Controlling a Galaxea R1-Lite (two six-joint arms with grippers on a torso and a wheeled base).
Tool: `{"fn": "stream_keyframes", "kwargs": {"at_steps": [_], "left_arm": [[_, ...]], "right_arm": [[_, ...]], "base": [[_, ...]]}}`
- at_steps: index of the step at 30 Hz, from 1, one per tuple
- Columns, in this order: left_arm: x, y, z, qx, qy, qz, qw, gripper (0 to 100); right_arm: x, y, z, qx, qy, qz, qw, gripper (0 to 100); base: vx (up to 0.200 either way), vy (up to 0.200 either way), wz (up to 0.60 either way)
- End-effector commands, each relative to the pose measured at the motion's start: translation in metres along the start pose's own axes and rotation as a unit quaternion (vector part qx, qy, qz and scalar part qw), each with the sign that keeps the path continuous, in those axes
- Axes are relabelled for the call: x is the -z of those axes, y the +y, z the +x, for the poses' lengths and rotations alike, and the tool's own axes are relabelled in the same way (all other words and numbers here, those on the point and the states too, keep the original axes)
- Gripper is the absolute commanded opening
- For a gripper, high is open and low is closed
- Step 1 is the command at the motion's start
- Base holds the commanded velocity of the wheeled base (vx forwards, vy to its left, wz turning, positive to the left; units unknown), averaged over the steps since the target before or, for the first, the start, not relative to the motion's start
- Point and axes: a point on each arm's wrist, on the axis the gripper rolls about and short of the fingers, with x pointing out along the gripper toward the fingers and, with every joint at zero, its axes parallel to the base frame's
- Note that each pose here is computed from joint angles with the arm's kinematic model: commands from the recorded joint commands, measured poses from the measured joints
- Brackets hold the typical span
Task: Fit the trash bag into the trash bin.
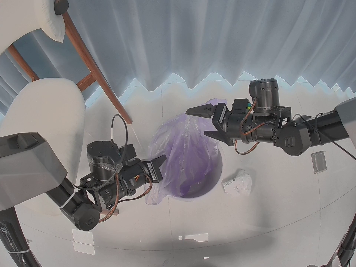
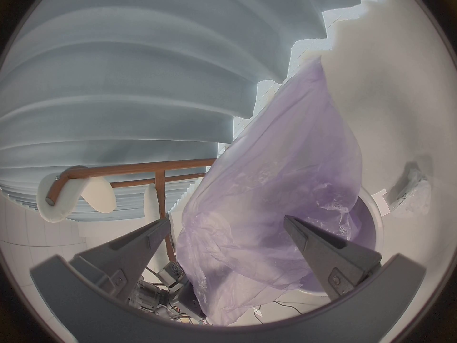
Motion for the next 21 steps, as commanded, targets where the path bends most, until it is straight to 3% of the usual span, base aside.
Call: {"fn": "stream_keyframes", "kwargs": {"at_steps": [1,4,5,8,15,21], "left_arm": [[0.003,-0.002,0.000,0.002,0.004,0.001,1.0000,0],[0.002,-0.002,0.000,0.002,0.003,0.001,1.0000,0],[0.002,-0.001,0.001,0.002,0.002,0.001,1.0000,0],[0.001,0.000,0.001,0.000,0.001,0.000,1.0000,0],[0.001,-0.003,0.000,0.003,0.001,0.001,1.0000,0],[-0.007,0.008,0.002,-0.015,-0.015,0.001,0.9998,0]], "right_arm": [[0.005,-0.002,0.008,0.001,0.009,-0.006,0.9999,100],[0.006,-0.003,0.010,0.012,0.001,-0.005,0.9999,100],[0.009,-0.004,0.011,0.021,-0.004,-0.004,0.9998,0],[0.011,-0.008,0.012,0.043,-0.019,-0.004,0.9989,0],[0.014,-0.005,0.000,0.045,-0.021,-0.003,0.9988,0],[0.011,-0.009,-0.011,0.054,-0.029,0.000,0.9982,0]], "base": [[0.000,0.000,0.00],[0.000,0.000,0.00],[0.000,0.000,0.00],[0.000,0.000,0.00],[0.000,0.000,0.00],[0.000,0.000,0.00]]}}
